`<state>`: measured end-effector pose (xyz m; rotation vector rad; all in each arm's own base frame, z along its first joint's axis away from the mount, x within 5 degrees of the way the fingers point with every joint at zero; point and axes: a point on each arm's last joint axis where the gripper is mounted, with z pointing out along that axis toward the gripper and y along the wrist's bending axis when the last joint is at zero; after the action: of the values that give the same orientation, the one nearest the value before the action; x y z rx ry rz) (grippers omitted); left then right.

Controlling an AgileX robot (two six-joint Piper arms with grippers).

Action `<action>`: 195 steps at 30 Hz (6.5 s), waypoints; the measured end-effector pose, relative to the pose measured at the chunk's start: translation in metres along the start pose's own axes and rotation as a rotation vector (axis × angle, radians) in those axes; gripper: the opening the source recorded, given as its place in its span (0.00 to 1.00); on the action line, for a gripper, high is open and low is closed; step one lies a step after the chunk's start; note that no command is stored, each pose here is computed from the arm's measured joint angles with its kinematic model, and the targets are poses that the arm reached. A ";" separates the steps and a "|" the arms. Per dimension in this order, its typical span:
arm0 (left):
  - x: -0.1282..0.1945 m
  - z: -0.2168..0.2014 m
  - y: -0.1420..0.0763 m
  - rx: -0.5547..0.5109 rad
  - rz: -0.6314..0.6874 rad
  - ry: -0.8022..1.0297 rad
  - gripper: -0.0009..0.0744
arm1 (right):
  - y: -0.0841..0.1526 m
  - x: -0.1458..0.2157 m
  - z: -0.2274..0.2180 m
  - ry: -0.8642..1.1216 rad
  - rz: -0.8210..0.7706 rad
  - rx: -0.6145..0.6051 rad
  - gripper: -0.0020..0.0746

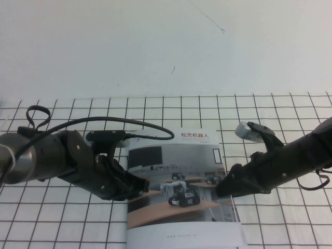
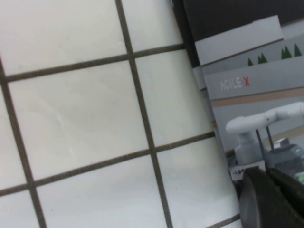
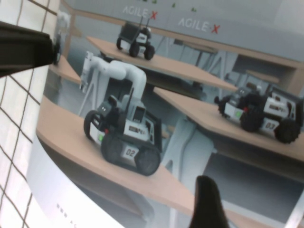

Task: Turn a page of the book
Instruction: Open the closed book

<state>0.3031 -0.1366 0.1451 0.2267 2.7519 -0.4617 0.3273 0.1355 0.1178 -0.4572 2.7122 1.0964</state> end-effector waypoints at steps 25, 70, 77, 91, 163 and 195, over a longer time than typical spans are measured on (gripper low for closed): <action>0.000 0.000 0.000 -0.001 0.000 -0.002 0.01 | 0.007 -0.003 -0.003 -0.027 -0.019 -0.054 0.59; -0.002 0.001 0.002 -0.010 0.006 -0.019 0.01 | 0.061 -0.032 -0.033 -0.112 -0.099 -0.443 0.67; -0.002 0.001 0.002 -0.011 0.006 -0.020 0.01 | 0.066 -0.037 -0.035 -0.168 -0.104 -0.494 0.67; -0.004 0.001 0.001 -0.007 -0.015 -0.039 0.01 | 0.073 -0.043 -0.036 -0.241 -0.084 -0.543 0.67; 0.009 -0.214 -0.009 0.053 0.076 -0.533 0.01 | 0.141 -0.051 0.077 -0.223 -0.350 -0.426 0.03; 0.018 -0.211 -0.013 0.107 0.049 -0.437 0.01 | 0.163 -0.071 0.056 -0.392 -0.411 -0.169 0.02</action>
<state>0.2195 -0.0746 0.3299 0.1924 2.2938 -0.5702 0.3397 0.3005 0.2029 -0.7037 2.0804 1.1544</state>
